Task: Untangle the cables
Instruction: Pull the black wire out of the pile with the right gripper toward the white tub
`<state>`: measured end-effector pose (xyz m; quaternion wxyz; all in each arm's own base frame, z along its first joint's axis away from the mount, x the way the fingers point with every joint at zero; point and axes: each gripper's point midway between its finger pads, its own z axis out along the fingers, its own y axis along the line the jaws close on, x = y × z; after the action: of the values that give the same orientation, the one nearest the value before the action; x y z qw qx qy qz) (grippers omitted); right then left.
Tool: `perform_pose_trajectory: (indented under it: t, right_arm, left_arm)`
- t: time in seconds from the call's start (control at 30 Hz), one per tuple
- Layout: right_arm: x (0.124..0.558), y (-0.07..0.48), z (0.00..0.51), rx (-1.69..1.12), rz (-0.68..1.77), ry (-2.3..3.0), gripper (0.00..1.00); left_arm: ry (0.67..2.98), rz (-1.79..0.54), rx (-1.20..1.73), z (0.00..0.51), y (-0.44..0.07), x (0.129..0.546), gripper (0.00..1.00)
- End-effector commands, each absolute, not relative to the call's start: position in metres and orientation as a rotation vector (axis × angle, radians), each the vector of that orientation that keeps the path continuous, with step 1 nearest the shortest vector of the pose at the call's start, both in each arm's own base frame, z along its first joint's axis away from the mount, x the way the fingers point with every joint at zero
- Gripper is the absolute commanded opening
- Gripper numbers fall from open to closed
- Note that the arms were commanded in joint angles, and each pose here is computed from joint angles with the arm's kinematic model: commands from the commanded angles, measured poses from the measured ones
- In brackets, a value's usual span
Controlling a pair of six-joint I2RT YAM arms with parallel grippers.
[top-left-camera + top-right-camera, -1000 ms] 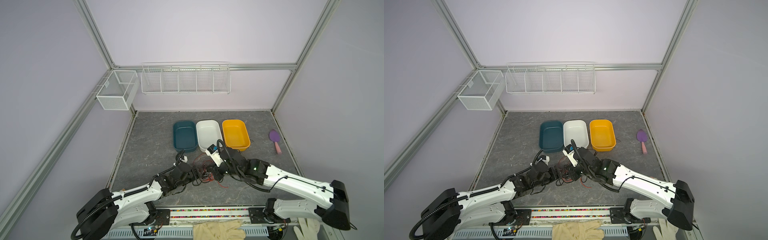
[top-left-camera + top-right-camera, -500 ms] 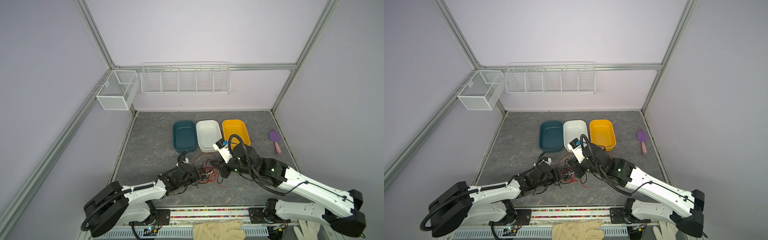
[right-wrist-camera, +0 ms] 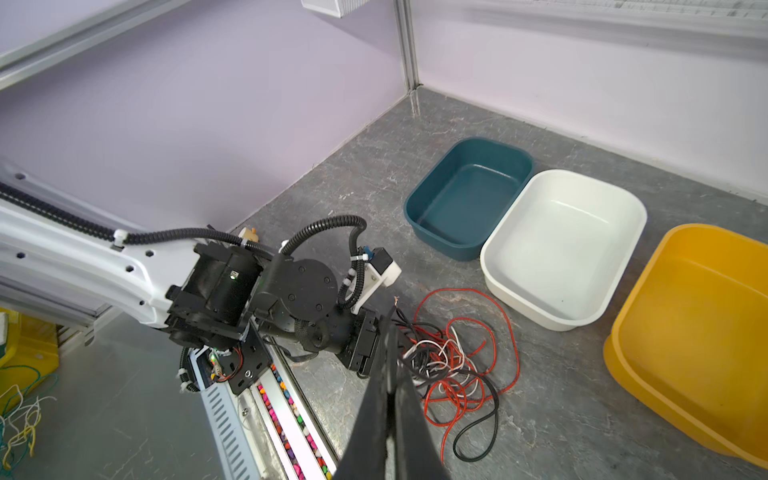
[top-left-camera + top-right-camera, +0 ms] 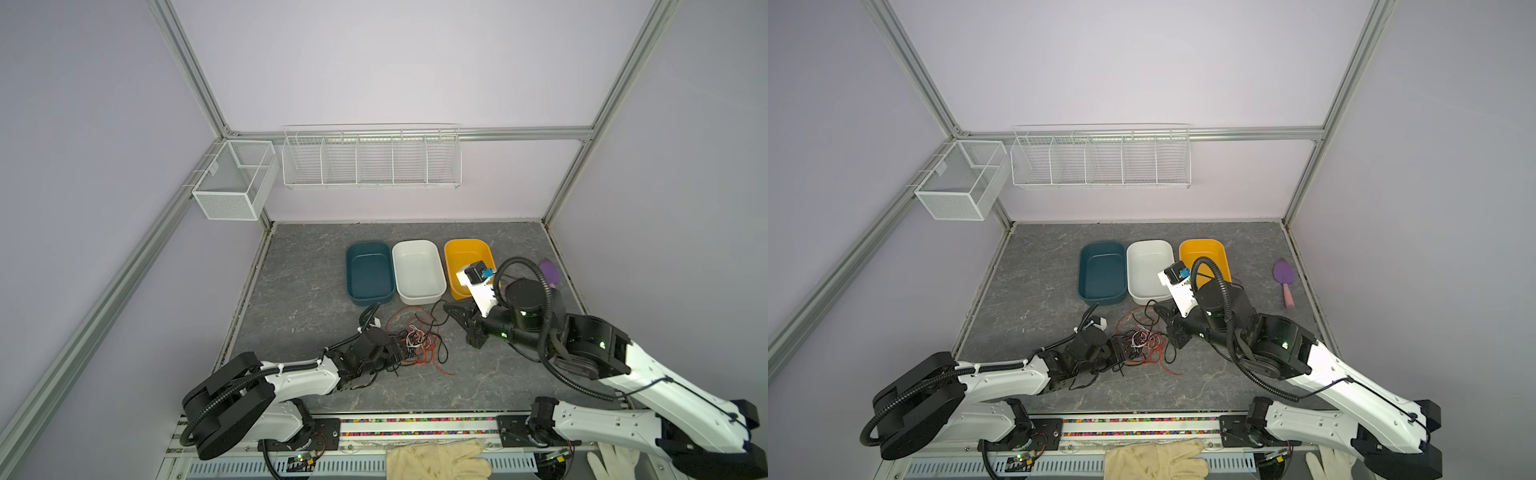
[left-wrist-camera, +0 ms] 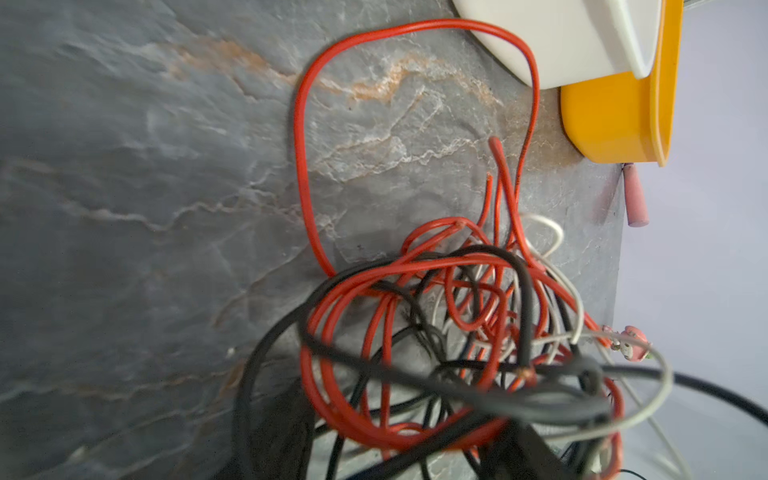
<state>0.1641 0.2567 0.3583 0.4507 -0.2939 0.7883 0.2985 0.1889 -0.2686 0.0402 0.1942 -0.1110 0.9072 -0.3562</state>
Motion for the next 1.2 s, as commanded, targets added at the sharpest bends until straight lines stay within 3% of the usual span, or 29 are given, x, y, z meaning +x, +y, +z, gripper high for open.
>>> perform_pose_trajectory:
  t: [0.0, 0.47, 0.77, 1.17]
  right_arm:
    - [0.164, 0.245, 0.375, -0.724, 0.69, 1.915, 0.06]
    - [0.164, 0.217, 0.43, -0.678, 0.629, 1.825, 0.07]
    - [0.184, 0.206, 0.421, -0.613, 0.555, 1.859, 0.06]
    - [0.215, 0.199, 0.418, -0.53, 0.589, 1.904, 0.06]
  left_arm:
    - [2.545, -0.983, -0.322, 0.036, -0.268, 0.189, 0.59]
    - [2.565, -0.953, -0.317, 0.024, -0.266, 0.188, 0.55]
    - [2.461, -0.849, -0.214, 0.083, -0.257, 0.205, 0.73]
    - [2.298, -0.685, -0.141, 0.169, -0.213, 0.232, 0.85]
